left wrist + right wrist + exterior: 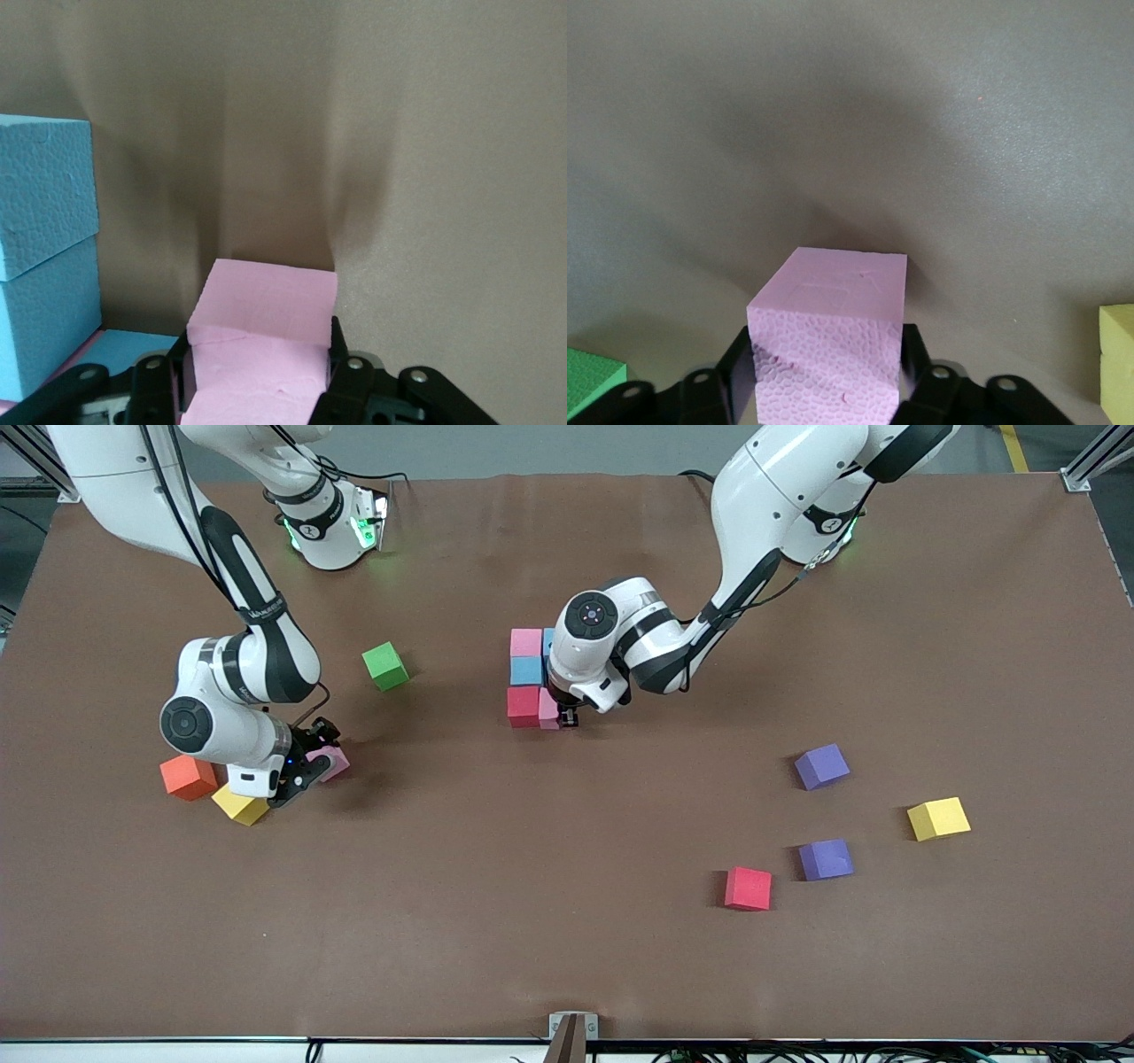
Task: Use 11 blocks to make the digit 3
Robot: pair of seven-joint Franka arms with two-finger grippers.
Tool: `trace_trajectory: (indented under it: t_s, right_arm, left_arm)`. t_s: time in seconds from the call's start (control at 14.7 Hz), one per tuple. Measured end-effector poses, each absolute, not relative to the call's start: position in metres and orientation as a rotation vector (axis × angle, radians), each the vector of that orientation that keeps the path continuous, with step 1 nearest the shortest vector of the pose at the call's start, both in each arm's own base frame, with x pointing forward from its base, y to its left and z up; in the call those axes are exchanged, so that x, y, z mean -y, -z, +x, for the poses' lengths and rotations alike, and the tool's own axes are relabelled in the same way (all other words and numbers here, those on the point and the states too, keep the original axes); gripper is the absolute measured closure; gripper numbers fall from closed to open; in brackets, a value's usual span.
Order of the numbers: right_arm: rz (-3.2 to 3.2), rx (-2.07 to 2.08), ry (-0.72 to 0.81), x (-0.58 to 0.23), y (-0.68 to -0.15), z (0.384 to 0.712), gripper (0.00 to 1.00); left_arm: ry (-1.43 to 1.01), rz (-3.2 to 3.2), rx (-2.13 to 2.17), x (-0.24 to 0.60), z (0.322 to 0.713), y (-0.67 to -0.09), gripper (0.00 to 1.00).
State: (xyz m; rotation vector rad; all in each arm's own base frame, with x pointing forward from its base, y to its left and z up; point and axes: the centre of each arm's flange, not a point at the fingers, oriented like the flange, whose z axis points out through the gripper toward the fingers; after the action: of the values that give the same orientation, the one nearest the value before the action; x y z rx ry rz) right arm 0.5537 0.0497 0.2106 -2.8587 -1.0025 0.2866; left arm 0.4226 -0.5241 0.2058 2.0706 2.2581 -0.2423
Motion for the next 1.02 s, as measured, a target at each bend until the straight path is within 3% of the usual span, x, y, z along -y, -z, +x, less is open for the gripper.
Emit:
trace_trajectory:
  t_s: [0.14, 0.41, 0.75, 1.02]
  right_arm:
    - [-2.860, 1.004, -0.280, -0.050, -0.213, 0.554, 0.43]
    - [-2.865, 1.008, -0.260, -0.051, -0.218, 0.557, 0.51]
    - [-2.932, 0.898, -0.151, -0.058, -0.256, 0.584, 0.51]
    - [-2.980, 0.554, -0.092, -0.114, -0.299, 0.606, 0.51]
  left_arm:
    - [0.242, 2.071, -2.258, 0.524, 0.423, -0.206, 0.40]
    - [0.243, 2.070, -2.257, 0.524, 0.423, -0.206, 0.02]
    - [0.230, 2.069, -2.243, 0.527, 0.425, -0.220, 0.00]
    - [0.160, 2.079, -2.211, 0.523, 0.434, -0.268, 0.00]
